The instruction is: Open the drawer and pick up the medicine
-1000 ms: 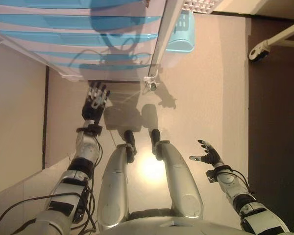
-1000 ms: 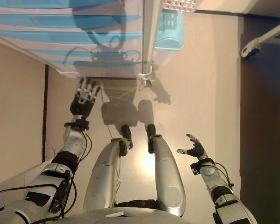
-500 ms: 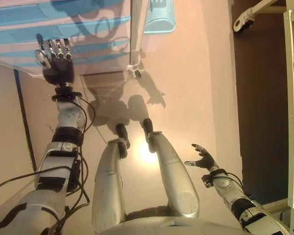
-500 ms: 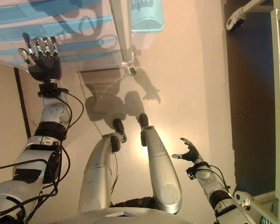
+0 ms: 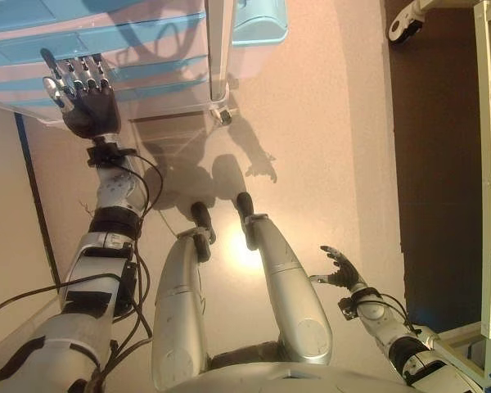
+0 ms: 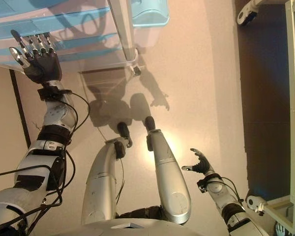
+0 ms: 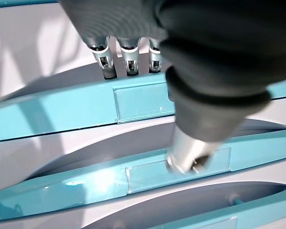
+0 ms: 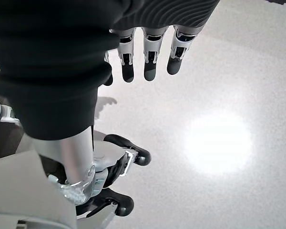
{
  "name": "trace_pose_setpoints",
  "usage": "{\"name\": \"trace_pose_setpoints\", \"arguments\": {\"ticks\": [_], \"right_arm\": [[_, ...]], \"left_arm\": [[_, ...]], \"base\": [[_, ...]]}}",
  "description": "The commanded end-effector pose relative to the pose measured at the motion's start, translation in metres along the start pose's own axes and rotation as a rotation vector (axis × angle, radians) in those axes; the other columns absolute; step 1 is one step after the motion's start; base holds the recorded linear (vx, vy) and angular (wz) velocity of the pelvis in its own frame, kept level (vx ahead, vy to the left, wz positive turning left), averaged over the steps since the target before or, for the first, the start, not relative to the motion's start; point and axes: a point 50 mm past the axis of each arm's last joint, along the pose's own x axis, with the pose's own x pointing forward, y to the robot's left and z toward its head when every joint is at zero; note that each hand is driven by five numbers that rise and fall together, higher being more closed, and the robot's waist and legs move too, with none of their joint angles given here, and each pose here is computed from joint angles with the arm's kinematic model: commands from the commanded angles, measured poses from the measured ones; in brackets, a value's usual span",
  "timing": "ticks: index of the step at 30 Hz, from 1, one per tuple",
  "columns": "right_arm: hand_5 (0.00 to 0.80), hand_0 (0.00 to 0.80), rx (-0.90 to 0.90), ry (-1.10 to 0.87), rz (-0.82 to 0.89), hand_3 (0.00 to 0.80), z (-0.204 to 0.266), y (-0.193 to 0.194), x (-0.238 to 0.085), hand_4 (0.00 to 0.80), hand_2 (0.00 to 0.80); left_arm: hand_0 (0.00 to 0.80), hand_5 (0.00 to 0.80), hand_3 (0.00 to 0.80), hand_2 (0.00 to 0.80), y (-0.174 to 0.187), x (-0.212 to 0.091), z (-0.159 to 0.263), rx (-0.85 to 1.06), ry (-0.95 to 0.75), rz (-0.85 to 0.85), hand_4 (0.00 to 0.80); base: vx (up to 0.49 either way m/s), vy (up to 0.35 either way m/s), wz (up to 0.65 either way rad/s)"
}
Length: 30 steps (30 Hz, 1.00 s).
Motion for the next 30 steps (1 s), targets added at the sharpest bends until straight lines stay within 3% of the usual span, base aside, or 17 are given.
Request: {"name": "trace_pose_setpoints", "arguments": {"ticks": [1, 9, 16, 18, 19, 21, 26, 30], "right_arm": [[0.0, 0.0, -0.087, 0.045, 0.001, 0.0, -0.023, -0.02, -0.017, 0.0, 0.0], [0.0, 0.0, -0.097, 0.069, 0.02, 0.0, -0.029, -0.009, -0.022, 0.0, 0.0], [0.0, 0.0, -0.097, 0.07, 0.02, 0.0, -0.029, -0.009, -0.022, 0.0, 0.0], [0.0, 0.0, -0.075, 0.116, 0.025, 0.0, -0.038, 0.0, -0.028, 0.0, 0.0], [0.0, 0.0, -0.045, 0.184, 0.031, 0.0, -0.055, 0.005, -0.038, 0.0, 0.0], [0.0, 0.0, -0.036, 0.211, 0.036, 0.0, -0.062, 0.005, -0.042, 0.0, 0.0], [0.0, 0.0, -0.026, 0.276, 0.056, 0.0, -0.076, 0.009, -0.05, 0.0, 0.0], [0.0, 0.0, -0.007, 0.306, 0.053, 0.0, -0.082, 0.01, -0.055, 0.0, 0.0]], "left_arm": [[0.8, 0.8, 0.8, 0.8, -0.143, 0.048, -0.046, -0.206, 0.147, -1.011, 0.8], [0.8, 0.8, 0.8, 0.8, -0.086, 0.005, -0.009, -0.232, 0.046, -0.785, 0.8], [0.8, 0.8, 0.8, 0.8, -0.086, 0.005, -0.008, -0.231, 0.046, -0.785, 0.8], [0.8, 0.8, 0.8, 0.8, -0.019, -0.09, 0.031, -0.165, -0.035, -0.422, 0.8], [0.8, 0.8, 0.8, 0.8, 0.021, -0.216, 0.078, -0.084, -0.088, 0.051, 0.8], [0.8, 0.8, 0.8, 0.8, 0.025, -0.259, 0.1, -0.037, -0.118, 0.264, 0.8], [0.8, 0.8, 0.8, 0.8, 0.015, -0.35, 0.141, 0.103, -0.226, 0.796, 0.8], [0.8, 0.8, 0.8, 0.8, 0.003, -0.396, 0.145, 0.164, -0.117, 1.111, 0.8]], "base": [[-0.006, -0.007, 0.06], [-0.013, -0.054, 0.13], [0.002, -0.021, 0.1], [0.121, -0.35, -0.07], [0.225, -0.391, -0.13], [0.201, -0.208, 0.15], [0.114, -0.079, 0.98], [0.011, -0.056, 0.52]]}}
